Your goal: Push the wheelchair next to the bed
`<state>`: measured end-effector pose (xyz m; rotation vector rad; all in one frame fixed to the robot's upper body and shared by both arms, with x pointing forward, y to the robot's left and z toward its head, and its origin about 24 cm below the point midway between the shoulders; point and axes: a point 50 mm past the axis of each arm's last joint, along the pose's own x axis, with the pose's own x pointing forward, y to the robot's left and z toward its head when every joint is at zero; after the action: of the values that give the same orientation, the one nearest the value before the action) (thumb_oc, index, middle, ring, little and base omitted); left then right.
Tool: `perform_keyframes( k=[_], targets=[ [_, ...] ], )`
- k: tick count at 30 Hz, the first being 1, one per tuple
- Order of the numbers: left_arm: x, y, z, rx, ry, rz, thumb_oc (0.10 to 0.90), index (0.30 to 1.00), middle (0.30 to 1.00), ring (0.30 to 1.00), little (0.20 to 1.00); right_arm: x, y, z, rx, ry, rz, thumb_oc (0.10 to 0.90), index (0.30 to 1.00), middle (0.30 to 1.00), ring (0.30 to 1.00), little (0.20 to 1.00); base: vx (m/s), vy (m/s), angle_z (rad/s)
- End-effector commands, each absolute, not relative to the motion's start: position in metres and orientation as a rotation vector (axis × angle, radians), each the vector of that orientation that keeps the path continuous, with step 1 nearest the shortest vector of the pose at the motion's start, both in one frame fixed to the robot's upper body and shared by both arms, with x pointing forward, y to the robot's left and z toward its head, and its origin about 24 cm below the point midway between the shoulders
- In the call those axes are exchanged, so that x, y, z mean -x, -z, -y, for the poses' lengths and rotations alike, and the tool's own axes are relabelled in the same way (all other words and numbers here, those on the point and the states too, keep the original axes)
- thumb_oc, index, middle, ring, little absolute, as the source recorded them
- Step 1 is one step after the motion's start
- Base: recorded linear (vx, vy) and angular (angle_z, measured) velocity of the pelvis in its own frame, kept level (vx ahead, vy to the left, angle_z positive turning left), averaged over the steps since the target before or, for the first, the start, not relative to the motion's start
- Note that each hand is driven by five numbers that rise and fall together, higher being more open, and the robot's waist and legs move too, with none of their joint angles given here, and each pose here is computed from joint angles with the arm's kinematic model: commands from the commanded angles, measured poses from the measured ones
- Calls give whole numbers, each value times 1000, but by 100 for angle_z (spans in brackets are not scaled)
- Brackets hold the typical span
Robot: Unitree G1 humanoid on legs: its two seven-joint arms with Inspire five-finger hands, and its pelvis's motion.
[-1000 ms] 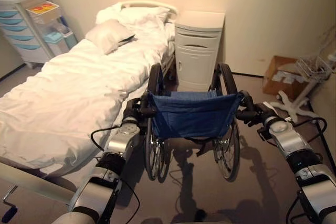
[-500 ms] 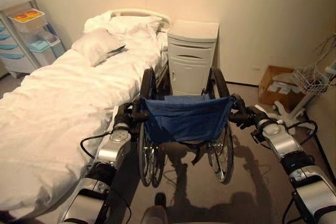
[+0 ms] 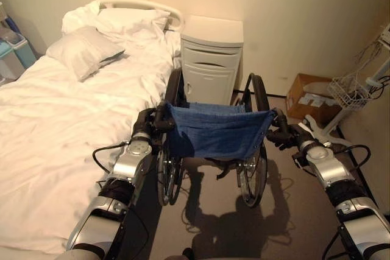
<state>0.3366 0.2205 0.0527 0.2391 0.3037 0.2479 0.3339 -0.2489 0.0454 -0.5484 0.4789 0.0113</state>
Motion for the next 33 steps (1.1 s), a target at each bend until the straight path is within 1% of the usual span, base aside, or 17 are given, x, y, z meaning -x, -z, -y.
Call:
perform_keyframes(
  k=[1, 3, 6, 9, 10, 11, 12, 25, 28, 33],
  targets=[
    [-304, -10, -245, -384, -278, -426, 400, 300, 300, 300, 300, -309, -9, 257, 755, -75, -589, 400, 300, 300, 300, 300, 48, -69, 0],
    [-304, -12, -245, -372, -282, -416, 400, 300, 300, 300, 300, -309, -10, 259, 754, -60, -582, 400, 300, 300, 300, 300, 18, -62, 50],
    [-303, -11, -235, -340, -283, -397, 400, 300, 300, 300, 300, -307, -12, 263, 743, -29, -574, 400, 300, 300, 300, 300, 36, -80, 63],
    [-298, -8, -232, -338, -294, -386, 400, 300, 300, 300, 300, -307, -14, 268, 735, -11, -573, 400, 300, 300, 300, 300, 69, -48, 7],
    [-297, -8, -232, -340, -297, -386, 414, 321, 321, 321, 321, -307, -15, 269, 734, -5, -572, 449, 373, 373, 373, 373, 48, -29, 2],
    [-296, -8, -233, -340, -300, -383, 629, 644, 644, 644, 644, -308, -16, 270, 733, 3, -568, 800, 900, 900, 900, 900, 71, -41, 17],
    [-294, -7, -233, -331, -299, -385, 800, 900, 900, 900, 900, -308, -17, 270, 724, 11, -565, 800, 900, 900, 900, 900, 88, -45, 23],
    [-285, -6, -237, -306, -285, -419, 800, 900, 900, 900, 900, -306, -23, 269, 657, 56, -537, 800, 900, 900, 900, 900, 44, -7, 6],
    [-285, -8, -238, -268, -261, -435, 800, 900, 900, 900, 900, -307, -27, 267, 557, 38, -540, 800, 900, 900, 900, 900, 53, 26, 0],
    [-293, -25, -256, -264, -220, -454, 800, 900, 900, 900, 900, -315, -45, 276, 485, 39, -517, 800, 900, 900, 900, 900, 35, 15, 1]
  ],
)
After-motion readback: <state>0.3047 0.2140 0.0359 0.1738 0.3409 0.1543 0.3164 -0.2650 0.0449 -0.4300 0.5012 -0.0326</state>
